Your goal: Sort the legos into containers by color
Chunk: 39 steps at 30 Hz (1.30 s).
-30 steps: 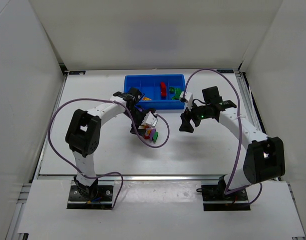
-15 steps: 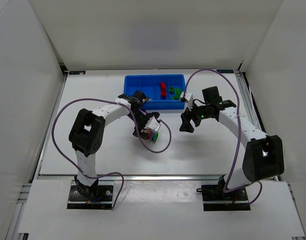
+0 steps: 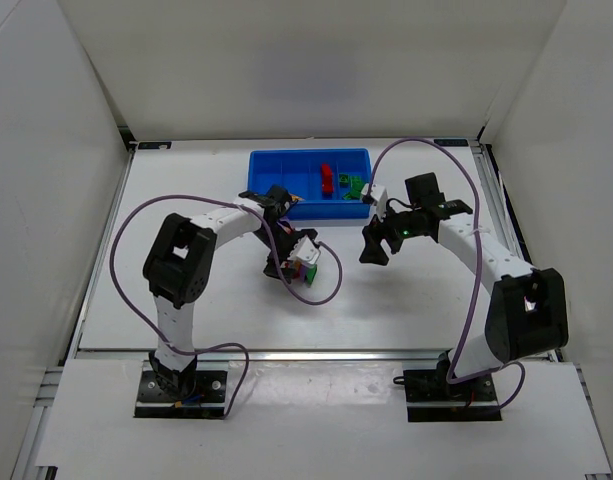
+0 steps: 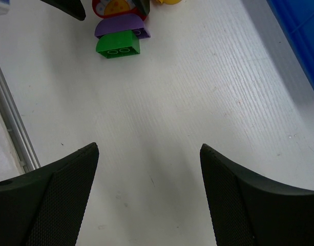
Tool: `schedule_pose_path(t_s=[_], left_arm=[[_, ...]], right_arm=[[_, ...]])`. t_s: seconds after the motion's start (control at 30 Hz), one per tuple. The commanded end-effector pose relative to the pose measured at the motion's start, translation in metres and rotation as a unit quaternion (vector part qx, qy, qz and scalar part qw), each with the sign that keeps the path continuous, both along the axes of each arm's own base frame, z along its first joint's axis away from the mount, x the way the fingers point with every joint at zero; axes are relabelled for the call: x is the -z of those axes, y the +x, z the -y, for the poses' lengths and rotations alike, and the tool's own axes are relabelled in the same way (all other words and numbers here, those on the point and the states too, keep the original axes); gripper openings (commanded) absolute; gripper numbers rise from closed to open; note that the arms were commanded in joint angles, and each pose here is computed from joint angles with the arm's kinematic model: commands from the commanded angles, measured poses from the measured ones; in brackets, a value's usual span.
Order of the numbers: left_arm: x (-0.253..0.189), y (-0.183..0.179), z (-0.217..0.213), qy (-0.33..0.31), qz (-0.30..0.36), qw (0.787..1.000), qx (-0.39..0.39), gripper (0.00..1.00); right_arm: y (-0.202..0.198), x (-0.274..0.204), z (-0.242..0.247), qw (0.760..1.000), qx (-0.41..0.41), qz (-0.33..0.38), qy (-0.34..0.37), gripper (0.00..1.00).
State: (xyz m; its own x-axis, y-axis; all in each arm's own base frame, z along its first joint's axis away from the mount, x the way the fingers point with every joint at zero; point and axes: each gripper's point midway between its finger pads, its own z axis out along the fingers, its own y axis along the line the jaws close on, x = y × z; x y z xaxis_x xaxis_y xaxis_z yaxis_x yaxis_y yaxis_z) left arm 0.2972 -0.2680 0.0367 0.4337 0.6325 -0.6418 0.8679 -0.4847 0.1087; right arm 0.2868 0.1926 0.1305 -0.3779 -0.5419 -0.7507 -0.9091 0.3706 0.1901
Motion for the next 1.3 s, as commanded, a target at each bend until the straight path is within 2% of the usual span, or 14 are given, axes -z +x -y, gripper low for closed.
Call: schedule_pose_path(t_s=[0.0, 0.2, 0.3, 0.43, 0.63, 0.8, 0.97, 1.0, 1.13, 1.27], left_arm=[[-0.001, 0.006, 0.001, -0.003, 0.005, 1.000, -0.001, 0.99], [-0.001, 0.017, 0.000, -0.001, 0.004, 1.000, -0.017, 0.97], [0.001, 0.020, -0.004, 0.006, 0.000, 1.000, -0.027, 0.88], [0.000, 0.021, -0.006, 0.011, -0.003, 0.999, -0.039, 0.65], [-0.017, 0.018, -0.002, -0.002, -0.012, 0.998, -0.067, 0.49], [-0.065, 0.015, 0.009, -0.064, 0.013, 0.993, -0.098, 0.46], [-0.116, 0.015, 0.024, -0.124, 0.065, 0.977, -0.160, 0.46], [-0.117, 0.013, 0.024, -0.124, 0.069, 0.976, -0.165, 0.46], [-0.133, 0.010, 0.035, -0.140, 0.107, 0.970, -0.169, 0.46], [-0.135, 0.008, 0.038, -0.136, 0.123, 0.969, -0.167, 0.46]], right_arm=[[0.001, 0.000, -0.003, 1.000, -0.004, -0.005, 0.012, 0.83], [0.003, 0.002, -0.004, 1.000, -0.003, -0.010, 0.011, 0.83], [0.004, 0.001, -0.004, 1.000, -0.005, -0.011, 0.012, 0.82], [0.005, 0.001, -0.005, 1.000, -0.008, -0.012, 0.012, 0.82], [0.011, -0.003, -0.005, 0.999, 0.019, -0.020, 0.015, 0.82], [0.005, -0.017, -0.011, 0.991, 0.063, -0.093, 0.073, 0.82], [-0.005, -0.037, -0.030, 0.975, 0.054, -0.161, 0.141, 0.82], [-0.007, -0.042, -0.037, 0.966, 0.051, -0.194, 0.161, 0.82], [-0.002, -0.056, -0.053, 0.949, 0.035, -0.246, 0.195, 0.81], [-0.003, -0.077, -0.071, 0.941, 0.005, -0.260, 0.215, 0.81]])
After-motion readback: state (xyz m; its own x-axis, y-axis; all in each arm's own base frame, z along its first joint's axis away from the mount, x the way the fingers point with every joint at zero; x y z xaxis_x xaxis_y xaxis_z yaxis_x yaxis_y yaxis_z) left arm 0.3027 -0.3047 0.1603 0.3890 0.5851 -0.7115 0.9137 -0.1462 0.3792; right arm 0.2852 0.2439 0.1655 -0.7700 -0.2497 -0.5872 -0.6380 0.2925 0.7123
